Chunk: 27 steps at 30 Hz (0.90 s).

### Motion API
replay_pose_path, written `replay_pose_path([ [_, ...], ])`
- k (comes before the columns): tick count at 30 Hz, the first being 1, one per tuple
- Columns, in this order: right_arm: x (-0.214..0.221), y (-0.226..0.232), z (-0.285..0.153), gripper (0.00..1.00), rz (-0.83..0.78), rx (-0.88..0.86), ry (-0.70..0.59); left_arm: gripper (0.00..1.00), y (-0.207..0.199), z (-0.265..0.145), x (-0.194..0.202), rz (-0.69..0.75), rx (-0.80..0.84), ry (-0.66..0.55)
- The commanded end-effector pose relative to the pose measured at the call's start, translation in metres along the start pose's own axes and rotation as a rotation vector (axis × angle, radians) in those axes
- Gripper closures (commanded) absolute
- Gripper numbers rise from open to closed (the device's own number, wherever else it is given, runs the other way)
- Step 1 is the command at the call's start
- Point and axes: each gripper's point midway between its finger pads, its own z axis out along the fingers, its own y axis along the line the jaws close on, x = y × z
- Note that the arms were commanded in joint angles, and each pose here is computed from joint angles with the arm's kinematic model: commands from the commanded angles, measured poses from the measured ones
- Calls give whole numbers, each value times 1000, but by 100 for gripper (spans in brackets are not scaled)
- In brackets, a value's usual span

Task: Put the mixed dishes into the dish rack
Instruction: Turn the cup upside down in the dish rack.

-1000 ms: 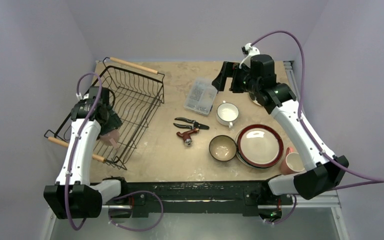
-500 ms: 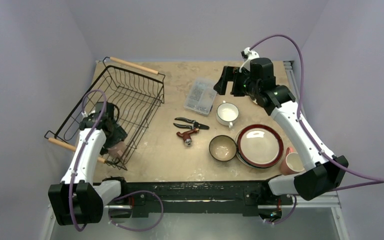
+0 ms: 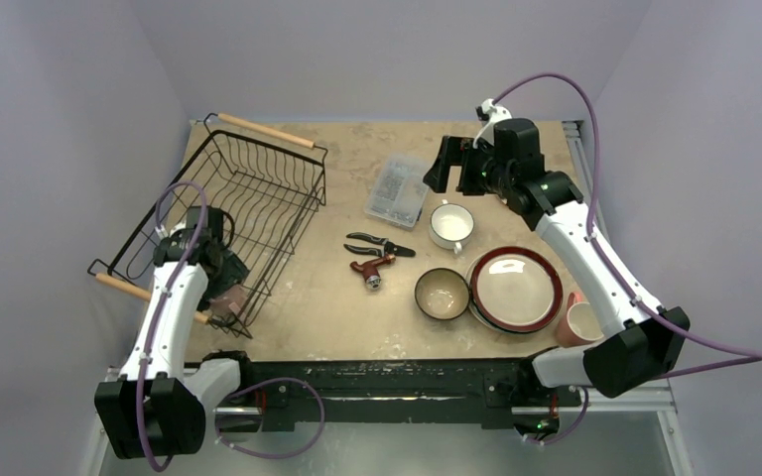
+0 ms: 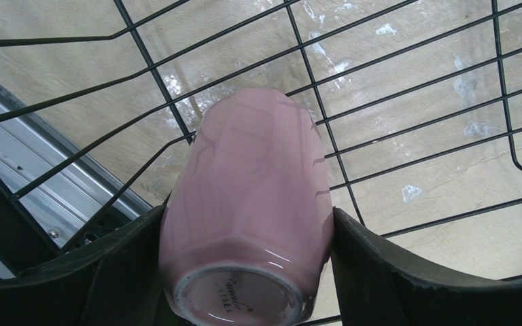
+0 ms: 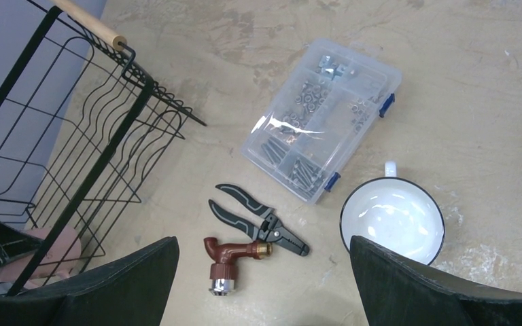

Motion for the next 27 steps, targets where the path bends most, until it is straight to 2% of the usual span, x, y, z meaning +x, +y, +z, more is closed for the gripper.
replay_pose_path([
  [1, -6, 5, -3, 1, -8, -30, -23, 87, 10, -7, -3, -10, -25, -24],
  [4, -3, 6, -2, 1, -4, -36, -14, 75, 9, -3, 4, -20, -17, 0],
  [8, 5, 2, 2, 1, -5, -26, 16, 64, 9, -6, 2, -20, -21, 1],
  [19, 40, -26, 13, 1, -72, 65, 139, 15, 8, -15, 0, -48, -32, 25],
  [21, 47, -29, 14, 1, -81, 75, 156, 12, 7, -19, -3, -53, -32, 25],
  [23, 52, -31, 16, 1, -89, 82, 168, 1, 8, -21, -3, -58, -39, 32],
  [27, 56, -32, 18, 1, -100, 82, 178, 0, 11, -27, -7, -74, -58, 26],
])
